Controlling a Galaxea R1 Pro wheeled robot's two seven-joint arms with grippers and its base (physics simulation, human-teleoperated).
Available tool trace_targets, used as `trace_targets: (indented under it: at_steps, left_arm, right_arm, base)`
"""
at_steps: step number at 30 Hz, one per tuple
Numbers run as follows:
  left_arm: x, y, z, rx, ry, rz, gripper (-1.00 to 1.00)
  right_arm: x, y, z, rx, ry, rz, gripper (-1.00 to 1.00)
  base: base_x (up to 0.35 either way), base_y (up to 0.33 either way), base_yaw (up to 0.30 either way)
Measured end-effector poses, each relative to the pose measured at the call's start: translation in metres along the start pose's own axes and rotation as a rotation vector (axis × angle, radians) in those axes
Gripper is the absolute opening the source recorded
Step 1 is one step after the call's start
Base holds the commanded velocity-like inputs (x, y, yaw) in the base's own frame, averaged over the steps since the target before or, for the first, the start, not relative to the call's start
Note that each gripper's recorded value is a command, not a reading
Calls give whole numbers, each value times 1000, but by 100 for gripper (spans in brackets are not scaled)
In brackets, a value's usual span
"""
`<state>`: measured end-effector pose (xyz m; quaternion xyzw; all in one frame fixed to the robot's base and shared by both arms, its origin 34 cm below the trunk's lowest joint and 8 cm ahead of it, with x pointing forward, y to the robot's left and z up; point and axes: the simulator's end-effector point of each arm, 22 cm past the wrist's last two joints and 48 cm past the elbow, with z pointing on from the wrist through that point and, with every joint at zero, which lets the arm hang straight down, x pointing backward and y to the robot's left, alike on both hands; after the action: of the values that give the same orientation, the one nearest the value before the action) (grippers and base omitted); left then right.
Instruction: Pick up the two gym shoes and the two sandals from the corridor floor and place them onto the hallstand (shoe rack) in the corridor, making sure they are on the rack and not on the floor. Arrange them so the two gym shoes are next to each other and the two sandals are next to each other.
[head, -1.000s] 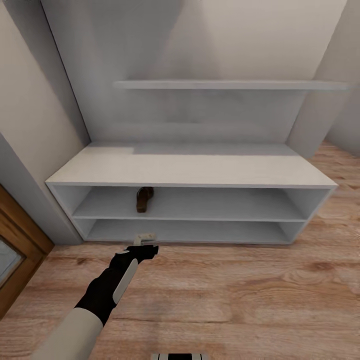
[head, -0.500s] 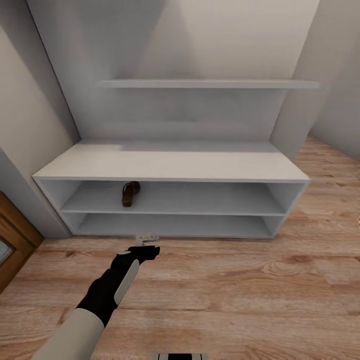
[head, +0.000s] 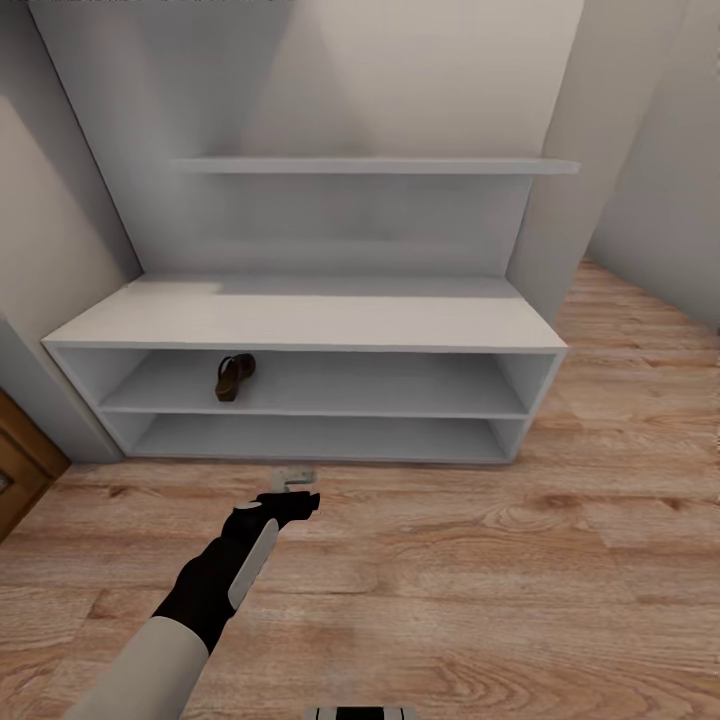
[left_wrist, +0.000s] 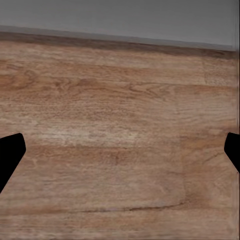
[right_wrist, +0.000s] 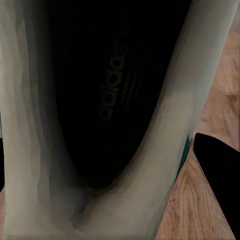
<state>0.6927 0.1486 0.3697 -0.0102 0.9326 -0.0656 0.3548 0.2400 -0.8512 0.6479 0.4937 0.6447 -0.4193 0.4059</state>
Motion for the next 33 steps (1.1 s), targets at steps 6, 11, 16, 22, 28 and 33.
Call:
trace_targets:
  at_steps: [6, 11, 16, 22, 28, 33]
  left_arm:
    - [0, 0, 0, 0, 0, 0, 100]
    - [0, 1, 0, 0, -1, 0, 100]
    - [0, 0, 0, 1, -1, -1, 100]
    - [0, 0, 0, 2, 0, -2, 100]
    - [-5, -1, 0, 9, -25, -7, 100]
    - [-41, -14, -6, 140, -192, -8, 100]
  right_arm:
    - [0, 0, 0, 0, 0, 0, -100]
    - [0, 0, 0, 0, 0, 0, -100]
    - [0, 0, 0, 0, 0, 0, -100]
    - [0, 0, 0, 0, 0, 0, -100]
    - [0, 0, 0, 0, -1, 0, -100]
    - [0, 1, 0, -3, 0, 1, -100]
  base:
    - [-265, -178, 0]
    - [-68, -40, 0]
    - [-35, -10, 0]
    - [-247, -113, 0]
    - [-135, -74, 0]
    - [-15, -8, 0]
